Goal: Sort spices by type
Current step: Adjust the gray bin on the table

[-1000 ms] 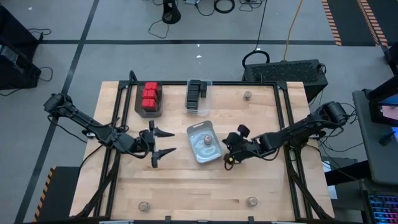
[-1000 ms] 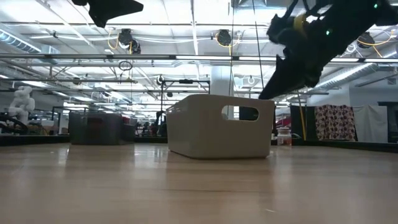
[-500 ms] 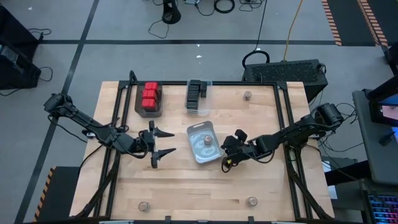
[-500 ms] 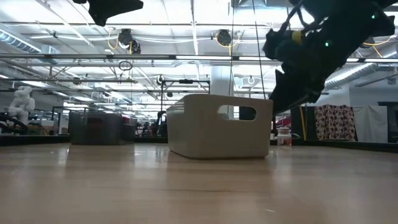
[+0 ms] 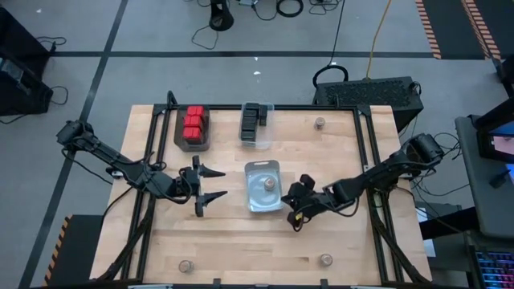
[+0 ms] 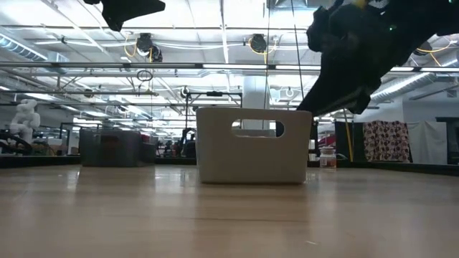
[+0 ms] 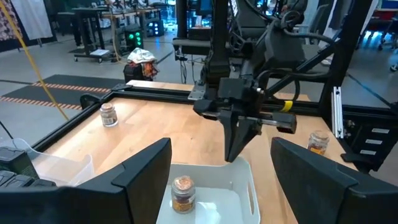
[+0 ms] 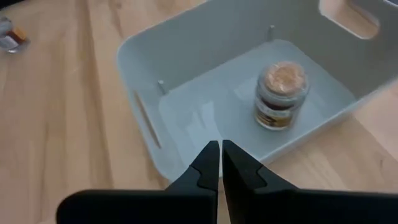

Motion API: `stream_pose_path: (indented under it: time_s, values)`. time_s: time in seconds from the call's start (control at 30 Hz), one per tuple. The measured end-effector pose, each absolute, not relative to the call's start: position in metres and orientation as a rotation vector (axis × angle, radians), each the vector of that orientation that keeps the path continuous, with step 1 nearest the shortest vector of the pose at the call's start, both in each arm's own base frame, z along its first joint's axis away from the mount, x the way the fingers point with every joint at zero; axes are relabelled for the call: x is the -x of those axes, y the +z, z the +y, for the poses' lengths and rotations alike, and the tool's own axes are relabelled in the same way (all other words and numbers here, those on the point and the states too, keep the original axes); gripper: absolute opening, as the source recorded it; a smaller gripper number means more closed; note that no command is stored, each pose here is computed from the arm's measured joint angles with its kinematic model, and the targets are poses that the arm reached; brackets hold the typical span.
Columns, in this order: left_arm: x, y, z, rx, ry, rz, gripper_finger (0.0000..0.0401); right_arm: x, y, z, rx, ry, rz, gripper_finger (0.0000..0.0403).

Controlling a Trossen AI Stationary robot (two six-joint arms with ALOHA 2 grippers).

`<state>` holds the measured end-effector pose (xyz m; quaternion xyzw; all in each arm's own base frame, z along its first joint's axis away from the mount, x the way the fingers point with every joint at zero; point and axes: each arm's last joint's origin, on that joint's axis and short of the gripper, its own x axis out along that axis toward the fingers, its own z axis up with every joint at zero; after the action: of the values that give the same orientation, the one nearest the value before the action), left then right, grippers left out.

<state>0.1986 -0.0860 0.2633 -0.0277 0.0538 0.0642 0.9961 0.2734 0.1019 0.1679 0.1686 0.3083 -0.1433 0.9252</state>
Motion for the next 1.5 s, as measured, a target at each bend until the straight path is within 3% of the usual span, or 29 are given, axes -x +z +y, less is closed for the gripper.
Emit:
stream_pose_path:
  time_s: [0.37,0.67,0.97,1.5]
  values:
    - [-0.199,0.264,-0.086,0.060,0.128,0.102,0.0281,-0.275,0.176,0.112,-0.290,-0.230,0.583,0.0000]
    - [-0.198,0.262,-0.086,0.101,0.132,0.116,0.0281,-0.273,0.174,0.103,-0.234,-0.407,0.632,0.0000]
    - [-0.198,0.262,-0.086,0.100,0.131,0.118,0.0281,-0.276,0.153,0.103,-0.232,-0.450,0.696,0.0000]
    - [-0.198,0.262,-0.086,0.100,0.128,0.118,0.0281,-0.285,0.146,0.109,-0.229,-0.386,0.669,0.0000]
